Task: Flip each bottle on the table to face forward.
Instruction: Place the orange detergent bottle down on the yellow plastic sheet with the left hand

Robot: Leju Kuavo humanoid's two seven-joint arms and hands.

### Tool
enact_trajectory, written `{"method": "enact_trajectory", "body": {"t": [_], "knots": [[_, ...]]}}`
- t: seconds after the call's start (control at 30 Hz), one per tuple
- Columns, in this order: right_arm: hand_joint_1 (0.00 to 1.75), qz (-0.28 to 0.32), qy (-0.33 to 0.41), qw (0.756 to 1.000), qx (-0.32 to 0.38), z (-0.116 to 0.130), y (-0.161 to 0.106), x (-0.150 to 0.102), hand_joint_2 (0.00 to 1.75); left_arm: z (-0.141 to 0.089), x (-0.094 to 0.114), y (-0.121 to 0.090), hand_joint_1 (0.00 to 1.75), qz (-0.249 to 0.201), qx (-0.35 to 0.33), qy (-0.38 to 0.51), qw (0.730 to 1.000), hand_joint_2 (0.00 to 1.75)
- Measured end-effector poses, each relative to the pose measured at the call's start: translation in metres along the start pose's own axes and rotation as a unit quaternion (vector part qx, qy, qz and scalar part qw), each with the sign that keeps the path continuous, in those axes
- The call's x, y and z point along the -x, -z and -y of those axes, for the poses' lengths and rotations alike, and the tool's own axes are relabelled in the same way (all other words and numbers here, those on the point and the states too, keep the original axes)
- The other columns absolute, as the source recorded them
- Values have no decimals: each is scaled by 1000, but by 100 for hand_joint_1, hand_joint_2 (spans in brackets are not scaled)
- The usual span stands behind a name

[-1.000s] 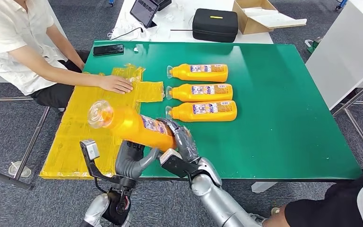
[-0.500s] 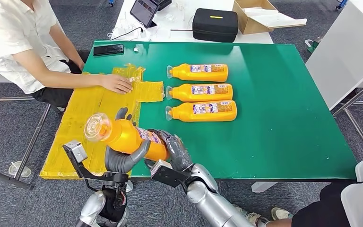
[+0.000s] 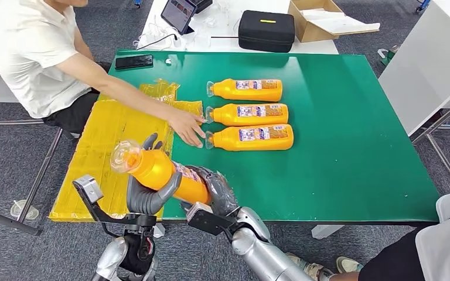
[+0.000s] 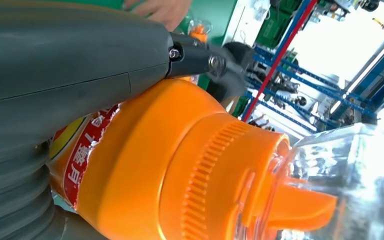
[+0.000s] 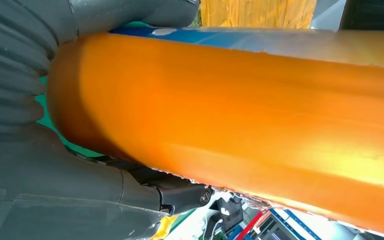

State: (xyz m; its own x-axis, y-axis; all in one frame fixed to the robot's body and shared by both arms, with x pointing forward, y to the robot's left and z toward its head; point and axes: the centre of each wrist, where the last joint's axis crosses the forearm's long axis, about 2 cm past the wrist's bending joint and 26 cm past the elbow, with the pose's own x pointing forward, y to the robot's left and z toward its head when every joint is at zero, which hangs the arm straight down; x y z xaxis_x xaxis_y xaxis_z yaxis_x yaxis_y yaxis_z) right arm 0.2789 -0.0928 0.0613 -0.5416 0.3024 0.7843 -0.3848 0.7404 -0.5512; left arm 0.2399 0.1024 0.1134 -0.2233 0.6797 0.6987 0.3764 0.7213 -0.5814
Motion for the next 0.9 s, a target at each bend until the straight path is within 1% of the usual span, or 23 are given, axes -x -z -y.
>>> {"method": "enact_trajectory", "body": {"t": [0.03,0.07,0.2,0.33,0.43,0.53,0.57,0.63,0.67,0.73,0.83,0.87,0.9], "knots": [[11,2,2,1000,0,0,0,0,175,-1,0,0,175,0,4,-6,1000,175],[0,3,5,1000,1,-1,-1,1,175,-1,0,-1,175,0,8,-12,1000,175],[0,-1,31,1000,6,-5,-4,1,0,-3,1,-3,175,-4,20,-25,999,175],[0,-10,50,998,25,-9,-8,1,0,-4,3,-7,175,-9,15,-32,999,175],[0,-13,35,998,56,-12,-15,1,0,-6,2,-10,175,-15,4,-33,999,175],[0,3,-42,994,105,-15,-27,1,0,-10,-3,-13,175,-6,-20,-12,1000,175],[0,17,-82,990,114,-14,-32,0,0,-12,-6,-13,175,3,-29,8,1000,175],[0,50,-166,978,116,-9,-42,-3,0,-17,-13,-12,175,29,-46,78,995,175],[0,63,-206,970,116,-4,-46,-5,0,-21,-17,-11,175,46,-54,126,989,175],[0,66,-255,956,131,10,-55,-7,0,-27,-23,-9,175,81,-65,230,967,175],[0,48,-307,932,187,41,-67,-10,0,-39,-34,-8,175,130,-85,390,908,175],[0,42,-324,922,208,53,-72,-12,0,-43,-37,-8,175,142,-91,427,888,175],[0,36,-339,913,226,64,-77,-14,0,-47,-39,-8,175,150,-94,451,875,175]]}}
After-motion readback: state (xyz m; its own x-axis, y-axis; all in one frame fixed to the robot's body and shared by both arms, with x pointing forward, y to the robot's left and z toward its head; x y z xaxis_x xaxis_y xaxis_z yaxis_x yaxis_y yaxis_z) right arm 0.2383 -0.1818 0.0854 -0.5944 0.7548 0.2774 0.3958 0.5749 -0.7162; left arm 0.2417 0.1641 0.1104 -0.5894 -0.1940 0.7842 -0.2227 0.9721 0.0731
